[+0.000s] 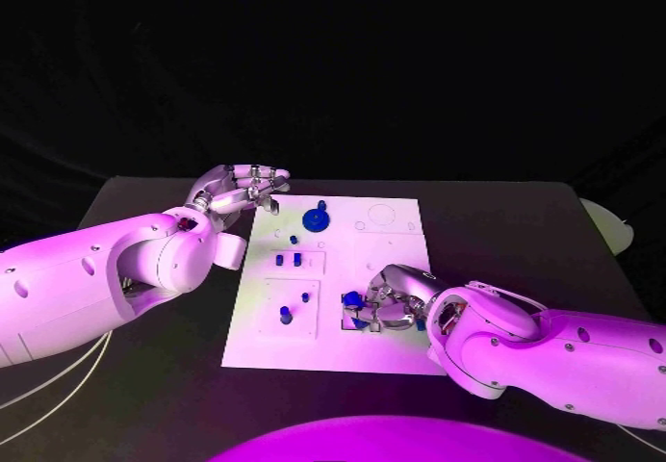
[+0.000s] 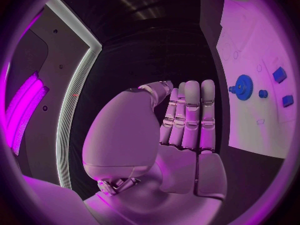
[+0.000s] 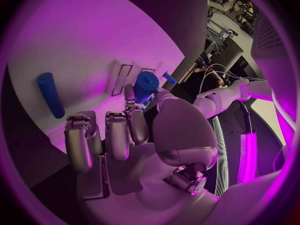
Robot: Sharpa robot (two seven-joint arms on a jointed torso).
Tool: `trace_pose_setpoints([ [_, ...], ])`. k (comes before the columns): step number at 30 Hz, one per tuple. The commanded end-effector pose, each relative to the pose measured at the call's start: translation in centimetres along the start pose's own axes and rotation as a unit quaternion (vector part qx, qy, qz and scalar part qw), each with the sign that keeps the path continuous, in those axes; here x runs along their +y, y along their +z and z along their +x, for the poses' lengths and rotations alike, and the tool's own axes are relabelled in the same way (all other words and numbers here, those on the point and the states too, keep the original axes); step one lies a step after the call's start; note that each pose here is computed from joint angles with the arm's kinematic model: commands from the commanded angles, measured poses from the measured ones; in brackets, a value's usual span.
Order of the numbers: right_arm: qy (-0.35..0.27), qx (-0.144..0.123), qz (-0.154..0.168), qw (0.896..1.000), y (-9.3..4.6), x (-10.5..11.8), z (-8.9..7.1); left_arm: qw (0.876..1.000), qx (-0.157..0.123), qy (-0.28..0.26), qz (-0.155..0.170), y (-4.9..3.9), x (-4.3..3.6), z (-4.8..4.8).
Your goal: Assemble the parts on the task board
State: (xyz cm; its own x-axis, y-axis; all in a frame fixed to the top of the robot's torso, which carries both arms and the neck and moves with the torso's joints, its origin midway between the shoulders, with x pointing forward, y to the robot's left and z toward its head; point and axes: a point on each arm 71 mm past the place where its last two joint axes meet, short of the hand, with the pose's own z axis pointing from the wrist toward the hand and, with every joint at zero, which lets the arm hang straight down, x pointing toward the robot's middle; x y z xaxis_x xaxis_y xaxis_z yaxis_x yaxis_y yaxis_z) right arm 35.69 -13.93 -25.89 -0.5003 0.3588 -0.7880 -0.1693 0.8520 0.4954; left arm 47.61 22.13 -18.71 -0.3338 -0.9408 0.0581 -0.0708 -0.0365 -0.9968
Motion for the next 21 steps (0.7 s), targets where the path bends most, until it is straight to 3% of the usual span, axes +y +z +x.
trace_pose_setpoints([
  [1, -0.013, 0.009, 0.003, 1.0, 0.04, 0.05, 0.18, 1.0, 0.009, -0.002, 0.002, -0.03, 0.0, 0.25],
  [21, -0.01, -0.023, -0.011, 1.0, 0.16, 0.37, -0.28, 1.0, 0.009, -0.002, 0.0, -0.08, 0.02, 0.18],
])
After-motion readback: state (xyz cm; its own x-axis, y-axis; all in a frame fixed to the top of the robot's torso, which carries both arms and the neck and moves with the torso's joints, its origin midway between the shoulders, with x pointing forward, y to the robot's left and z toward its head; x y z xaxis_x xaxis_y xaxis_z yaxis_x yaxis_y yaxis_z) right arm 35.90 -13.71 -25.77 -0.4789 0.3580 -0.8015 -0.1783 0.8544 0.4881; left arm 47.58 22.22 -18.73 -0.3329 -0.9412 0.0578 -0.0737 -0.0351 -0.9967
